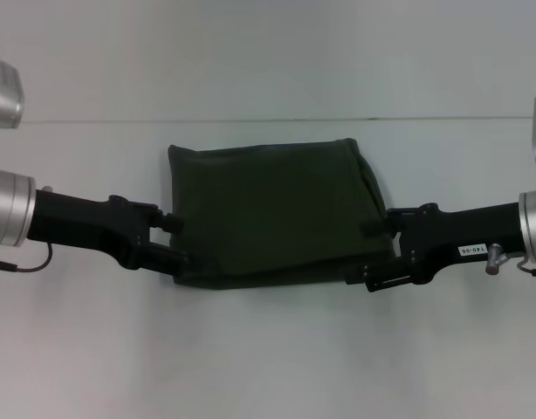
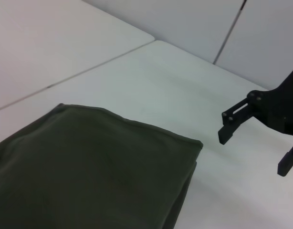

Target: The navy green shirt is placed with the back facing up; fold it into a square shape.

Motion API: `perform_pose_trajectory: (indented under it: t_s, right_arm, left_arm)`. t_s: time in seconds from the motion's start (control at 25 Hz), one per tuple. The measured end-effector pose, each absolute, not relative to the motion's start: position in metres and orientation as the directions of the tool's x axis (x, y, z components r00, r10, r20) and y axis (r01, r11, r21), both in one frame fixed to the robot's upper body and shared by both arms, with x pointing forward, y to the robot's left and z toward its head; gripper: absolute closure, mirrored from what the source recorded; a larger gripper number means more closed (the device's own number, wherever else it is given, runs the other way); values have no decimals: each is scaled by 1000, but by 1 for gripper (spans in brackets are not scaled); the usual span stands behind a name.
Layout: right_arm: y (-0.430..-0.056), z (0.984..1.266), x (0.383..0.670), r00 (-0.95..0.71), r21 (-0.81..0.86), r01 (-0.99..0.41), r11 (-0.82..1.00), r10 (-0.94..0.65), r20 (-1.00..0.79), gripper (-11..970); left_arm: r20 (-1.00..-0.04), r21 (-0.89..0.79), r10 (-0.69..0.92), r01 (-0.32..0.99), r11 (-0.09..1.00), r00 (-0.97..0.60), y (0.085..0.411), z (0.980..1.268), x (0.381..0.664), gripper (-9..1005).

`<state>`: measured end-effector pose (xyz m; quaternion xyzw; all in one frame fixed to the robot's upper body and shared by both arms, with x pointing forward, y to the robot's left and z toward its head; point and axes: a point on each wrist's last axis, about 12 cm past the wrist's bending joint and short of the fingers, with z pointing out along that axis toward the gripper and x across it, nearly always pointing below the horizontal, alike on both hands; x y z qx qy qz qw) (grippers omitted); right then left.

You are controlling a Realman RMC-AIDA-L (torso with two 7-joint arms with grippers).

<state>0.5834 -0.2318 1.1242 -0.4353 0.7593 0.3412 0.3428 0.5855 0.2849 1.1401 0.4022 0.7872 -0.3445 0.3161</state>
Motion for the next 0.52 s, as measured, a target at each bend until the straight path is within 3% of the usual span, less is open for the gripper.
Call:
perform_pose_trajectory:
  t_s: [0.52]
  right_arm:
    - [-234,1129,587,-264,103,-932,348,-454,-851,19]
  left_arm:
    - [-783,-320,422,878,357,-457,264,1148,585,129]
